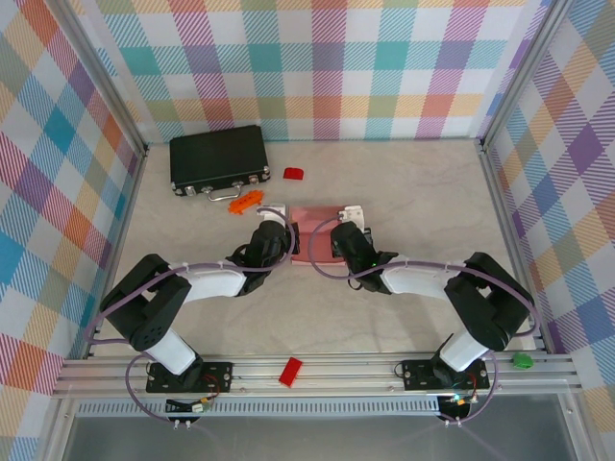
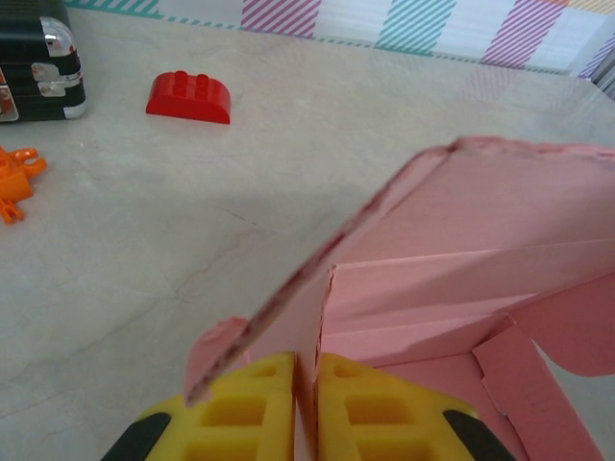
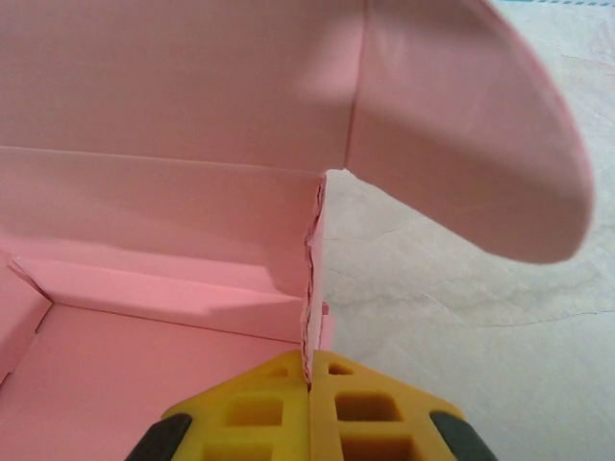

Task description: Fold the paper box

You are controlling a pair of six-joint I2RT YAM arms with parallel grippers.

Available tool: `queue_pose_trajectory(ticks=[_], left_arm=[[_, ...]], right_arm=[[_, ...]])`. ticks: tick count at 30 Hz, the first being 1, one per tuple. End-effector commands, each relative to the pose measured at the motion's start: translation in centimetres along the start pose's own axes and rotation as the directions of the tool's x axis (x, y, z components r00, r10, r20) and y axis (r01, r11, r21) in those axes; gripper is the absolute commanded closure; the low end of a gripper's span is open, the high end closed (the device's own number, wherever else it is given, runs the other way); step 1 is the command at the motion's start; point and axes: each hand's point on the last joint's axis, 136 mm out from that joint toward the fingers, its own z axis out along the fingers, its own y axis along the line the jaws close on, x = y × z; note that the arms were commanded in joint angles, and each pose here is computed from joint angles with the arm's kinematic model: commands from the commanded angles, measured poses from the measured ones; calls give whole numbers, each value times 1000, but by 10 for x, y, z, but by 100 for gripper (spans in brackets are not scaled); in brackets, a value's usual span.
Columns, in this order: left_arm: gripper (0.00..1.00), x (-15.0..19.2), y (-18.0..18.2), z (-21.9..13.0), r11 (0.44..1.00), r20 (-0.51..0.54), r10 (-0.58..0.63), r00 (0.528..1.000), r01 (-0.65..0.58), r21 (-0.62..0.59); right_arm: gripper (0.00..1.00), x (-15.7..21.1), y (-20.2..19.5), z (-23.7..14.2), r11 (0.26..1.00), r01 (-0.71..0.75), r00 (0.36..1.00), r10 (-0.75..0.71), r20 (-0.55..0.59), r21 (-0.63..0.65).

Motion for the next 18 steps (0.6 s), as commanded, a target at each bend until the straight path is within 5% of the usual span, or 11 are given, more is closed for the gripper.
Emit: queue_pose_trajectory(ticks=[1, 18], left_arm=[[87, 5, -15, -7, 998, -7, -13, 1000, 13, 63], [91, 21, -3, -14, 1000, -32, -13, 999, 13, 26]], right_arm=[[93, 4, 10, -1, 1000, 9, 1000, -8, 10, -30], [92, 19, 10, -6, 1000, 14, 1000, -14, -15, -24]])
